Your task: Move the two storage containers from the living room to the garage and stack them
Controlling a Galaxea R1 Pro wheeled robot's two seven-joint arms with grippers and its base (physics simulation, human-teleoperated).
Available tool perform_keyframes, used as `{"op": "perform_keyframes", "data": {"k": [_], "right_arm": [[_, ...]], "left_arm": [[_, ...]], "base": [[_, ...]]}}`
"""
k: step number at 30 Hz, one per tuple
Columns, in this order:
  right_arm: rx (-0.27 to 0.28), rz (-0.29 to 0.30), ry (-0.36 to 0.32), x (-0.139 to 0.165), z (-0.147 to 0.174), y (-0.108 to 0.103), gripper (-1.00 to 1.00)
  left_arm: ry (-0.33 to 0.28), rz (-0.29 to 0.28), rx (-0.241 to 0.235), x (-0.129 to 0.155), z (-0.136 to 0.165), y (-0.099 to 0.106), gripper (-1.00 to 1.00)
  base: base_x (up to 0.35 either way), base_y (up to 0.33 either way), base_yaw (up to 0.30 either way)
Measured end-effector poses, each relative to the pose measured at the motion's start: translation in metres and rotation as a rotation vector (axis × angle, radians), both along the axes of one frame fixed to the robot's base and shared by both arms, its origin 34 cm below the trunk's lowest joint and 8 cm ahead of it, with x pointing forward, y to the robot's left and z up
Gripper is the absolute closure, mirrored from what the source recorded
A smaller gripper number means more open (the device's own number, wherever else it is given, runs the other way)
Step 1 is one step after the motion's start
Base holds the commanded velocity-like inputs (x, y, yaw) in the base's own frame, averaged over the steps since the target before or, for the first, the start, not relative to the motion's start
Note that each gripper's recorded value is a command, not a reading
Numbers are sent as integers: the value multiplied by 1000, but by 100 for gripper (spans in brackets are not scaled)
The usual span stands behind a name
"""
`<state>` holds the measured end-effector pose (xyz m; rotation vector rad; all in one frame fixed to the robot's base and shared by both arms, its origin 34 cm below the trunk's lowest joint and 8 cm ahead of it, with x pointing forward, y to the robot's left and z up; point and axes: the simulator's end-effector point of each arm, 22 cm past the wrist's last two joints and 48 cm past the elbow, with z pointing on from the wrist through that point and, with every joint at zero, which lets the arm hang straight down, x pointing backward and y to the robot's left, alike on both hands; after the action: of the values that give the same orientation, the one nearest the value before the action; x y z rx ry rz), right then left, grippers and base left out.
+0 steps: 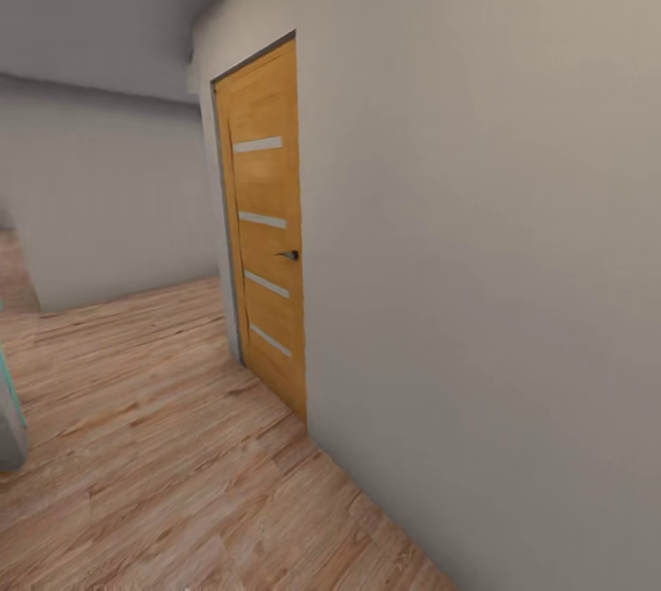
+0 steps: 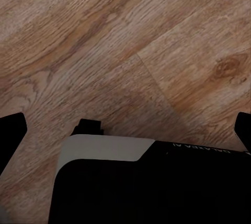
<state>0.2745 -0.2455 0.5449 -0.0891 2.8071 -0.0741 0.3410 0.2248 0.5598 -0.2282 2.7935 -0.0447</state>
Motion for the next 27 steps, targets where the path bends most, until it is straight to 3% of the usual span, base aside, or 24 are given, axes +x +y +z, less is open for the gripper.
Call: {"op": "perform_keyframes", "data": {"k": [27], "right_arm": [[9, 10, -1, 0, 0, 3, -100]], "left_arm": [[1, 2, -1, 0, 0, -1, -100]], "base": [[0, 0, 300]]}}
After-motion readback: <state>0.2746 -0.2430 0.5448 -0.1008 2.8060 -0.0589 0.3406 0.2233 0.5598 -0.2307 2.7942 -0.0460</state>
